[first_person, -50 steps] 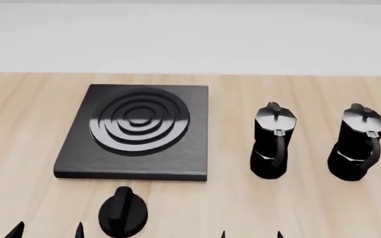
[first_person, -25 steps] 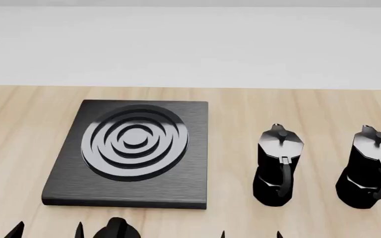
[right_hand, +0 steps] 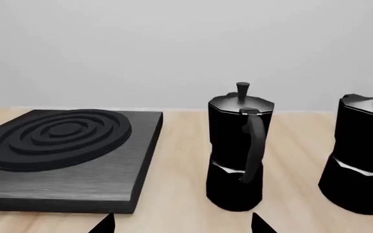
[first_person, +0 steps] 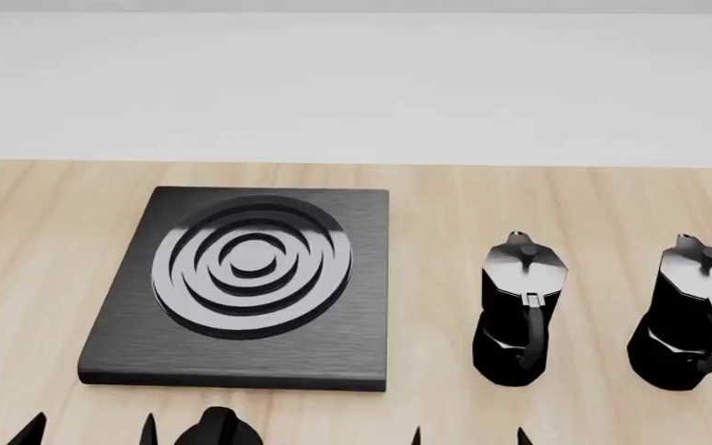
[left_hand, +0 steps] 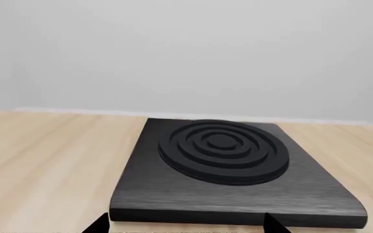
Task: Put the right moka pot on the stove.
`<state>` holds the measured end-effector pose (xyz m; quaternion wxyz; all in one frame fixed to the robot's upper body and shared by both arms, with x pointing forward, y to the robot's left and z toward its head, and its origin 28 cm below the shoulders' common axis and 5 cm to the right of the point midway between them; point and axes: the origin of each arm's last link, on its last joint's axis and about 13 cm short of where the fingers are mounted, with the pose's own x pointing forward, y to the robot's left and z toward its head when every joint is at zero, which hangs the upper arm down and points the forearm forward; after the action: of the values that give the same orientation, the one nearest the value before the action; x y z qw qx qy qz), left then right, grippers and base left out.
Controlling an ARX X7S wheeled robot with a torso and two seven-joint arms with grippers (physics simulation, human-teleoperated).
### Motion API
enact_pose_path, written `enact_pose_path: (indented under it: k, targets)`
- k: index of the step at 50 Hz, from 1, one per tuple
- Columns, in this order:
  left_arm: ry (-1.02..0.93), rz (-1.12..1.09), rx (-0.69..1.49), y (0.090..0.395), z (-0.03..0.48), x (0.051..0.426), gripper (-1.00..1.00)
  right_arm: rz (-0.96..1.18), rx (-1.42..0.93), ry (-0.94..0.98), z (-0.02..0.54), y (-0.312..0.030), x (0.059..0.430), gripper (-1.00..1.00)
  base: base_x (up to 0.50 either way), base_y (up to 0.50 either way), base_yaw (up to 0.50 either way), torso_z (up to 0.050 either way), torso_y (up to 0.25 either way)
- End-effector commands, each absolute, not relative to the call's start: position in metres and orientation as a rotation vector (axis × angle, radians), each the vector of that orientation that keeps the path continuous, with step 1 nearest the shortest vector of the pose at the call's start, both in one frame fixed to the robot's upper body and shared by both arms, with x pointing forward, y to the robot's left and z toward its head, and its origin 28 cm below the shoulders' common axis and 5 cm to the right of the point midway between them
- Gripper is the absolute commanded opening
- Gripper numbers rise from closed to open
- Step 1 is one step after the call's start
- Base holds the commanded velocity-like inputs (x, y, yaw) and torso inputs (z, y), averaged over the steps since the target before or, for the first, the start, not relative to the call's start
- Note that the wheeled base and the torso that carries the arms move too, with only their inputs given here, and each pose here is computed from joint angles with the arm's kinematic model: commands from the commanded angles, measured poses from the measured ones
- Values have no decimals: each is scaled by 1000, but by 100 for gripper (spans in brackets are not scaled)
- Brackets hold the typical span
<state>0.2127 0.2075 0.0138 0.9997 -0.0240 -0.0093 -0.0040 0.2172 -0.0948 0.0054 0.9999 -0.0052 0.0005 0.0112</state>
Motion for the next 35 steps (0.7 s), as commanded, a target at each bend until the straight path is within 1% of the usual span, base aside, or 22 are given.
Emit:
enact_pose_path:
  k: [1, 14, 23, 35]
  targets:
    - [2, -19, -42, 209, 22, 215, 100, 27, -19, -20, 23, -97, 220, 100, 0, 0, 0, 0, 0]
    - [-73, -10, -4, 215, 90, 203, 100, 19, -43, -60, 62, -105, 220, 100, 0, 0, 0, 0, 1]
    - [-136, -7, 41, 215, 125, 199, 100, 42, -46, -95, 90, -105, 219, 100, 0, 0, 0, 0, 0]
    - [-190, -13, 74, 212, 160, 194, 100, 68, -64, -154, 124, -104, 217, 100, 0, 0, 0, 0, 0]
